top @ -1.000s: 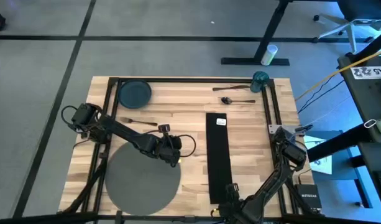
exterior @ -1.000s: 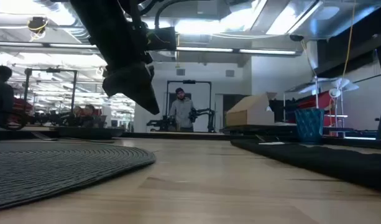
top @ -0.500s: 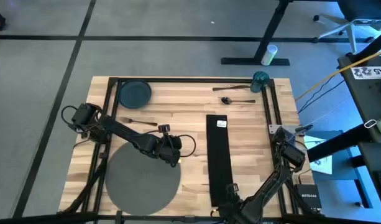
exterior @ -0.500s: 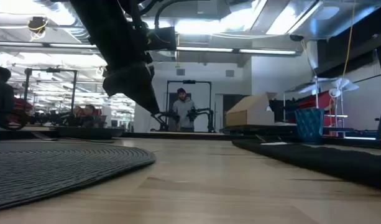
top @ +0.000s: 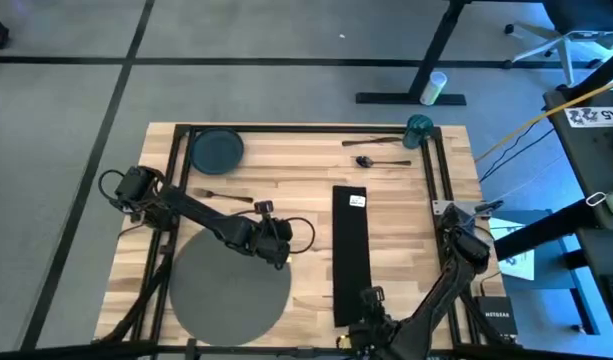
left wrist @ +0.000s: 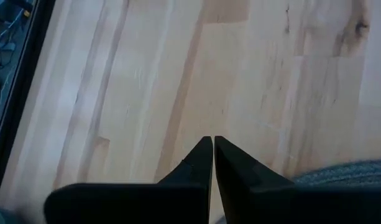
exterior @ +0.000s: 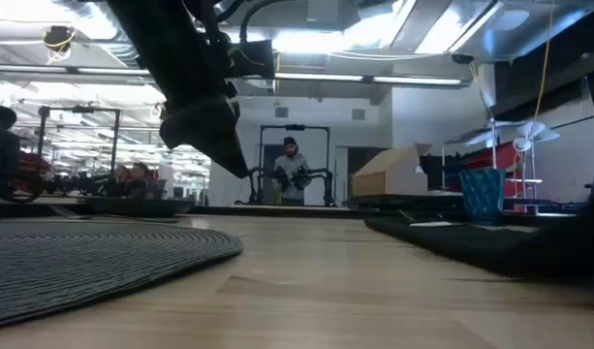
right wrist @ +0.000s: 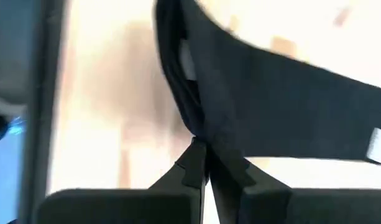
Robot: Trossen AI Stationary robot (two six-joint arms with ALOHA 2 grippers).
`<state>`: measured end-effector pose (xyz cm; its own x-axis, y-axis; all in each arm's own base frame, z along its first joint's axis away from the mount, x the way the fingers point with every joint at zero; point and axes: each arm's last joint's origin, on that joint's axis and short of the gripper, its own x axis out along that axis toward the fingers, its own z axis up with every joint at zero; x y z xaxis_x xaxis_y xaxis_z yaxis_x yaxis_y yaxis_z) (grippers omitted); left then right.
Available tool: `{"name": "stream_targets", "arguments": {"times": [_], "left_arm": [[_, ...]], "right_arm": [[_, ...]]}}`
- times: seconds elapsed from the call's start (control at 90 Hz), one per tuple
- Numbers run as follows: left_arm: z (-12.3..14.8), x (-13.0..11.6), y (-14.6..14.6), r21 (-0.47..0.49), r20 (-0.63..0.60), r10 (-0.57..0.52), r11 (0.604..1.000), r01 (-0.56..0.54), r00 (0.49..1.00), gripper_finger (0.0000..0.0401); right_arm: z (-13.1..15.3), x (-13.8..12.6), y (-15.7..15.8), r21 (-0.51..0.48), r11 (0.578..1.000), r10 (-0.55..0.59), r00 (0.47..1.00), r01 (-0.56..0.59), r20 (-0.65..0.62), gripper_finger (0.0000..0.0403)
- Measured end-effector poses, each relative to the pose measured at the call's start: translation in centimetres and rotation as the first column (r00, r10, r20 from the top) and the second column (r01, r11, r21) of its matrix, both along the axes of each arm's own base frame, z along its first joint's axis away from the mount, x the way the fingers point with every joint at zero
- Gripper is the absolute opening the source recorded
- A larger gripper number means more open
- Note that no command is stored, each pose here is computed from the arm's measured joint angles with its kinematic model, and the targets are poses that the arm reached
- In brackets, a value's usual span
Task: Set table place
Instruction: Fold the black table napkin
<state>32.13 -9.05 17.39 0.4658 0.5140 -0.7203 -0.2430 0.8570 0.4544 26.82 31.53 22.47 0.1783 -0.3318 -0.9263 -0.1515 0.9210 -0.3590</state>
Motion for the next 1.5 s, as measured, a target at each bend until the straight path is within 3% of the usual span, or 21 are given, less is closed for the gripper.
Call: {"name": "stream_targets", "arguments": {"times": [0.656, 0.989, 1.5], "left_arm": [[0.0, -0.2, -0.6, -0.012, 0.012, -0.001, 1.000, 0.001, 1.000, 0.0000], [0.0, -0.4, -1.3, -0.020, 0.021, -0.010, 1.000, 0.010, 1.000, 0.0000], [0.0, -0.6, -1.9, -0.025, 0.027, -0.019, 0.999, 0.020, 0.999, 0.0000]], "right_arm": [[2.0, 5.5, -6.6, -0.197, 0.980, -0.022, 0.996, 0.039, 0.085, 0.0000], [4.0, 4.3, -6.3, -0.193, 0.981, 0.005, 0.988, 0.024, 0.153, 0.0000], [5.0, 4.9, -8.6, -0.301, 0.950, 0.002, 0.965, 0.079, 0.261, 0.0000]]}}
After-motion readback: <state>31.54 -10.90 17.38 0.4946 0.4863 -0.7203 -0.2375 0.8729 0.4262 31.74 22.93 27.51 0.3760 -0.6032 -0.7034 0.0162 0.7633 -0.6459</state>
